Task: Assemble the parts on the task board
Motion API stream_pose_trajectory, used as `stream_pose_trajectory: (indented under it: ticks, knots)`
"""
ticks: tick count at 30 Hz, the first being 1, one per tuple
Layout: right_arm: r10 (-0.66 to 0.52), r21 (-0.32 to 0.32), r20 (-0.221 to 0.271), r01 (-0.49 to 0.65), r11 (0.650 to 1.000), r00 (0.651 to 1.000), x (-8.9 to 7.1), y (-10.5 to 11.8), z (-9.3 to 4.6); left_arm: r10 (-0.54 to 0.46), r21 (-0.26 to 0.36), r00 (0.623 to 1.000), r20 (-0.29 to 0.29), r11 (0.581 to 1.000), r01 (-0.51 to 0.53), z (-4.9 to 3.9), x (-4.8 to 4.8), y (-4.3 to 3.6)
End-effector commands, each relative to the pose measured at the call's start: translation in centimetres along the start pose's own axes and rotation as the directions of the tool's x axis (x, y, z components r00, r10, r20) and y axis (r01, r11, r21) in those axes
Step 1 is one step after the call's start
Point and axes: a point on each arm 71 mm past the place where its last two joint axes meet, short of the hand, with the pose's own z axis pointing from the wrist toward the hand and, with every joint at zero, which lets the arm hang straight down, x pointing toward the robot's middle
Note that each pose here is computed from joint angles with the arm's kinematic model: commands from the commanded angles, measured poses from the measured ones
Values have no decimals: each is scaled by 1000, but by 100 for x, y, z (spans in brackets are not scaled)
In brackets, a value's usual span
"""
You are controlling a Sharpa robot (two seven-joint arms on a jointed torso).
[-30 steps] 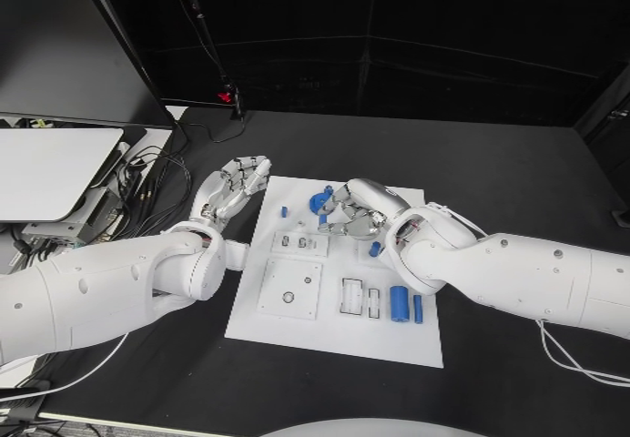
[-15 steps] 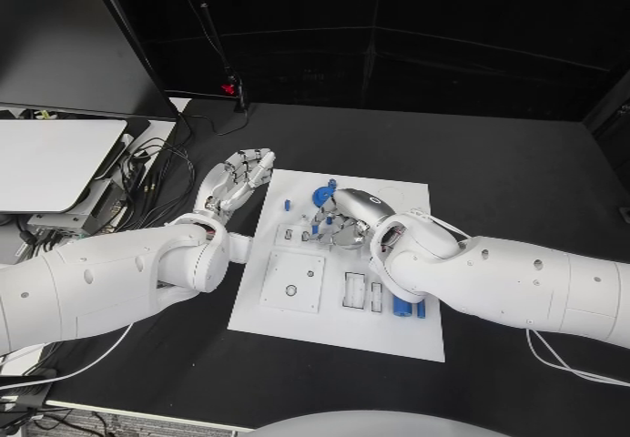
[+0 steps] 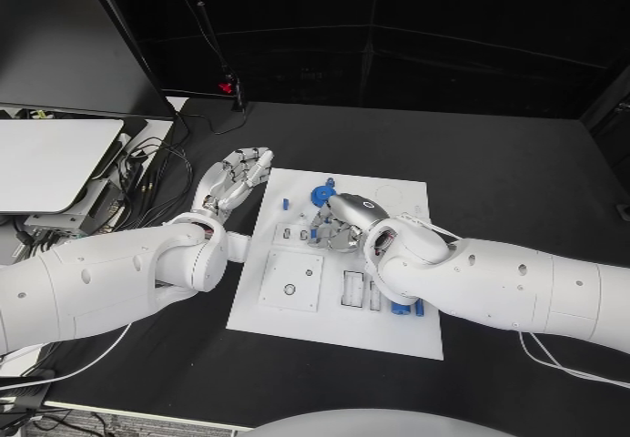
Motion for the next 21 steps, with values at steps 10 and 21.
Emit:
stream_pose_trajectory:
  ticks: [10, 21]
  knots:
    - [-18, -18, 47, 19, 1000, 999, -25, 32, 26, 0, 241, 1000, -8, 970, 2, -12, 12, -179]
    - [-32, -6, 21, 32, 999, 999, 3, 16, 55, -1, 242, 1000, -9, 970, 3, -13, 12, -179]
